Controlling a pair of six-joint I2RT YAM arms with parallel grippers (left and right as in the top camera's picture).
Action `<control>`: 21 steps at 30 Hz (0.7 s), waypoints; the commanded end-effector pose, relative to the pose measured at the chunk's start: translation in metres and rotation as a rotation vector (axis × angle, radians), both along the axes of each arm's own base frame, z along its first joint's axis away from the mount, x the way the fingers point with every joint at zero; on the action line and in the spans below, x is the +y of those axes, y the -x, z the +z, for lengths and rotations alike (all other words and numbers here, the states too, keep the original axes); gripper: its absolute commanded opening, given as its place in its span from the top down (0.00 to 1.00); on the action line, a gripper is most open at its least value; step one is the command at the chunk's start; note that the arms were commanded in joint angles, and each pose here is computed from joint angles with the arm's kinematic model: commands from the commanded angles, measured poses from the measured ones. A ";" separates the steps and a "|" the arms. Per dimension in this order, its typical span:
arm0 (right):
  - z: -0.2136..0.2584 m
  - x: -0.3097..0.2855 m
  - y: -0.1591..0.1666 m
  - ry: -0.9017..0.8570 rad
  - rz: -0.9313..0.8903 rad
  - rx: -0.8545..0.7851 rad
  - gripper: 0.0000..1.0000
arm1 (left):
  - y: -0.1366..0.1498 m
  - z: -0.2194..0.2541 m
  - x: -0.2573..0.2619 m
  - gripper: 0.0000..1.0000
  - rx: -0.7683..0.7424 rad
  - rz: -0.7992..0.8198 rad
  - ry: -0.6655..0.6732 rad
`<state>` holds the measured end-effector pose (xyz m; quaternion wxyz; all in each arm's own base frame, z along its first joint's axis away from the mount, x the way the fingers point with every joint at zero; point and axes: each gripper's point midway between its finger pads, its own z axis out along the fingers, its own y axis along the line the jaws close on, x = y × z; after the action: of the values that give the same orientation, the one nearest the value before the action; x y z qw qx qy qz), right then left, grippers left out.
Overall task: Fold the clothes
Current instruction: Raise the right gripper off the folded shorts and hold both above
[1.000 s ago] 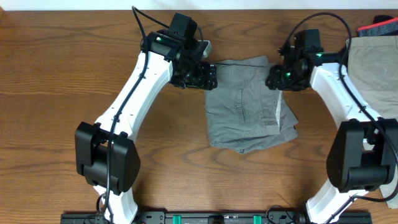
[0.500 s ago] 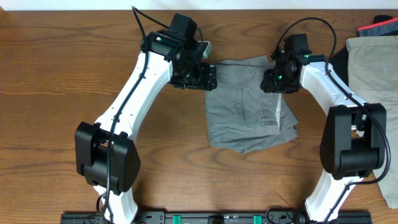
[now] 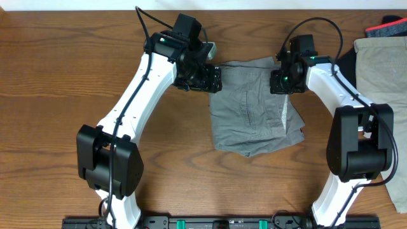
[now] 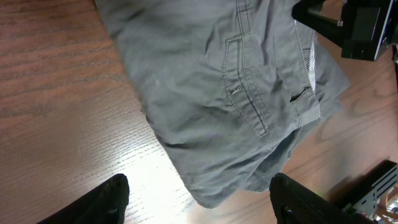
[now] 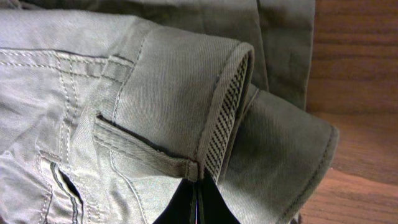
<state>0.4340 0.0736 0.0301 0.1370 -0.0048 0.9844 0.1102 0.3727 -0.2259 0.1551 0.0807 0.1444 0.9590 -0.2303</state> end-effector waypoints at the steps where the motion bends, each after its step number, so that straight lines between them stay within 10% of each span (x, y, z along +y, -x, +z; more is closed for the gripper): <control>1: -0.001 0.002 -0.001 -0.009 0.007 0.002 0.99 | -0.003 -0.001 0.003 0.26 -0.007 -0.006 -0.014; 8: 0.022 -0.007 -0.006 0.038 -0.012 -0.019 0.97 | -0.003 -0.001 0.003 0.26 -0.014 -0.018 -0.016; 11: 0.022 -0.008 -0.009 0.041 -0.014 -0.027 0.72 | -0.003 -0.001 0.003 0.26 -0.013 -0.018 -0.016; 21: 0.026 0.000 -0.019 0.000 -0.001 -0.074 0.67 | -0.003 -0.001 0.003 0.25 -0.014 -0.018 -0.016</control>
<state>0.4451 0.0698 0.0417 0.1530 -0.0034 0.9834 0.0974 0.3727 -0.2259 0.1551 0.0819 0.1495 0.9582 -0.2298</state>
